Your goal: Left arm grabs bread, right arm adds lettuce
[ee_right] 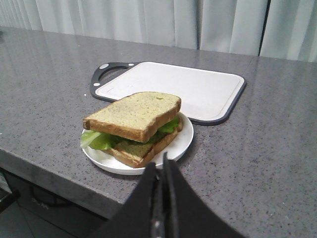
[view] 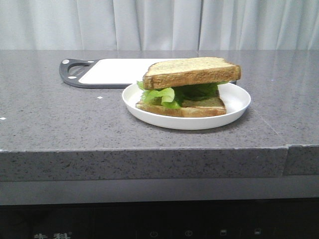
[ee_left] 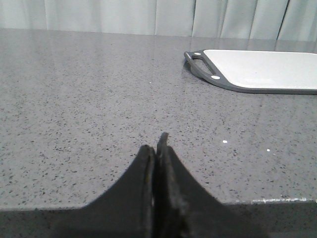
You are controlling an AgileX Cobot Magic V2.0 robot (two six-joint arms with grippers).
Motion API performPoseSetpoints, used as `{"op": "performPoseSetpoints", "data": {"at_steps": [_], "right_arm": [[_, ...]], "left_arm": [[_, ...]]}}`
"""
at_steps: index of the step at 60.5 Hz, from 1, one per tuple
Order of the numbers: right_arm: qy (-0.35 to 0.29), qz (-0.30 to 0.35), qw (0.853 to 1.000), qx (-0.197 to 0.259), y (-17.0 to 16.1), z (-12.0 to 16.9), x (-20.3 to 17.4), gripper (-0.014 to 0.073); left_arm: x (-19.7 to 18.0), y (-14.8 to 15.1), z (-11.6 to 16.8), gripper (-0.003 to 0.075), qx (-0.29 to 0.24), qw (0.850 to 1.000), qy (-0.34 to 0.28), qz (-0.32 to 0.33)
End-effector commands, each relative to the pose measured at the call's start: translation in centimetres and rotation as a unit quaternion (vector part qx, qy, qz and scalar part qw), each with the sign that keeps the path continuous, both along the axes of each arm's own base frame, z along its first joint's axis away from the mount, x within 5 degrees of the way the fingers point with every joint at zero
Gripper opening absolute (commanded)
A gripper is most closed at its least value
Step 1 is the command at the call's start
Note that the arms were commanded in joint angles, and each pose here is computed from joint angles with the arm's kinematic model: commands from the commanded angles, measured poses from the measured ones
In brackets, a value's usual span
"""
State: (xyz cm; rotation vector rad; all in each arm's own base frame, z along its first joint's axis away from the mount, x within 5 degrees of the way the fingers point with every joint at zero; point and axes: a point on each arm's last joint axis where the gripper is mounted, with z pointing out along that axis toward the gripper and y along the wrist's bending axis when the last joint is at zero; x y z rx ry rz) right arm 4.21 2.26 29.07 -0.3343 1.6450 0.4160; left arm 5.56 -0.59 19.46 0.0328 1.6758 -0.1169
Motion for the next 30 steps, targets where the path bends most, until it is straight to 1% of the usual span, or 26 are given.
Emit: {"op": "performPoseSetpoints", "data": {"at_steps": [1, 6, 12, 17, 24, 30], "right_arm": [[-0.067, -0.034, 0.997, 0.016, -0.3, 0.5, 0.3, -0.0060], [-0.072, -0.085, 0.993, 0.024, -0.7, -1.7, 0.7, -0.0060], [-0.078, -0.155, 0.984, 0.041, -1.4, -4.4, 0.7, -0.0060], [-0.066, -0.205, 0.975, 0.045, -1.9, -6.7, 0.8, -0.0060], [-0.041, -0.247, 0.967, 0.040, -2.4, -9.1, 1.3, -0.0060], [-0.034, -0.252, 0.966, 0.036, -2.4, -9.3, 1.3, -0.0060]], "left_arm": [[-0.1, 0.1, 0.8, -0.0021, -0.012, 0.999, -0.052, 0.005], [-0.1, 0.1, 0.8, -0.0020, -0.012, 0.999, -0.052, 0.005], [-0.1, 0.1, 0.8, -0.0020, -0.012, 0.999, -0.052, 0.005], [-0.1, 0.1, 0.8, -0.0020, -0.012, 0.999, -0.052, 0.005], [-0.1, 0.1, 0.8, -0.0020, -0.012, 0.999, -0.052, 0.005], [-0.1, 0.1, 0.8, -0.0021, -0.012, 0.999, -0.052, 0.005]]}}
